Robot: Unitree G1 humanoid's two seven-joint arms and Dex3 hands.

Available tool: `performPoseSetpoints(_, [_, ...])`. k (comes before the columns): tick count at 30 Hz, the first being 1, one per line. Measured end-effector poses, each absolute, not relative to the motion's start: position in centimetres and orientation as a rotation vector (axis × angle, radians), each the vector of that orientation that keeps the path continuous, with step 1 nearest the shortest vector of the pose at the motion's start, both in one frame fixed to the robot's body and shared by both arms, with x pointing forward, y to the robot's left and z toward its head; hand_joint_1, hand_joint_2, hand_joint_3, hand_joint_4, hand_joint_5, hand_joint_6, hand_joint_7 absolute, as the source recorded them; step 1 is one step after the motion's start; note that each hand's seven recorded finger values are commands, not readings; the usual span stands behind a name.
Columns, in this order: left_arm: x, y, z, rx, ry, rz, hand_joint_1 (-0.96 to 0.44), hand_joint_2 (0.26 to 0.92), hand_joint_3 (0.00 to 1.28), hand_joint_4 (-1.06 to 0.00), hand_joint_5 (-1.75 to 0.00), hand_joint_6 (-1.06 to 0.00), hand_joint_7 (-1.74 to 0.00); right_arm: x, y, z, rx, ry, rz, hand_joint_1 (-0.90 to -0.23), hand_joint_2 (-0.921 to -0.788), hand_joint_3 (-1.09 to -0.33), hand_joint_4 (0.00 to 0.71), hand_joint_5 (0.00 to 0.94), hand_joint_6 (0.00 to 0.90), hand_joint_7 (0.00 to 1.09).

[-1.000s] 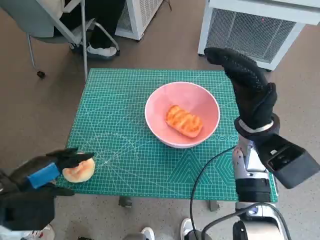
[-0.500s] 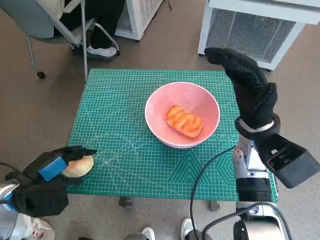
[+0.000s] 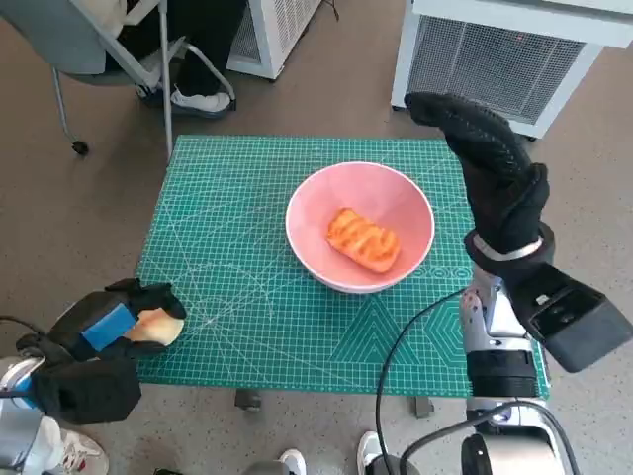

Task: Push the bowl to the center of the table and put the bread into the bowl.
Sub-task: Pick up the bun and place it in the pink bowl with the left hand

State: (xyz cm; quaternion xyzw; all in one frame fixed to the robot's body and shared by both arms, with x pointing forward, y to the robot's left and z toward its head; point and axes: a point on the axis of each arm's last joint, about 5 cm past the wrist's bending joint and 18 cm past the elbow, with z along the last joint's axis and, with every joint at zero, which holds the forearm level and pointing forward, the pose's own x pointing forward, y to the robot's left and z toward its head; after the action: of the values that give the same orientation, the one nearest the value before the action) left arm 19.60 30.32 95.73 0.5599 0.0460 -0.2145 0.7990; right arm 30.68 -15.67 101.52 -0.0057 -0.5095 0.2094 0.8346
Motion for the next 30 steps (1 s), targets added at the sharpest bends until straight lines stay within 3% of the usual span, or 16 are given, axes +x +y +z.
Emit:
performPoseSetpoints(10, [20.8,29.6,97.6,1.221,0.013,-0.441,0.0,0.921,0.21,-0.44,-1.42,-0.54,-1.27,30.7,-15.6,101.5,-0.013,-1.082,0.442,-0.558,-0.921,-0.765,0.074,0.33,-0.001,0.62])
performPoseSetpoints(23, [23.1,26.5,104.0,1.23,-0.25,-0.352,0.0,0.92,0.18,-0.51,-1.28,-0.56,-1.31,30.8,-15.6,101.7,-0.014,-1.088,0.442,-0.561,-0.921,-0.764,0.078,0.321,-0.001,0.62])
performPoseSetpoints(30, [25.0,23.5,106.7,1.189,-0.42,-0.345,0.0,0.92,0.18,-0.51,-1.25,-0.56,-1.34,31.0,-15.6,101.6,-0.013,-1.081,0.442,-0.564,-0.921,-0.756,0.085,0.314,-0.001,0.62])
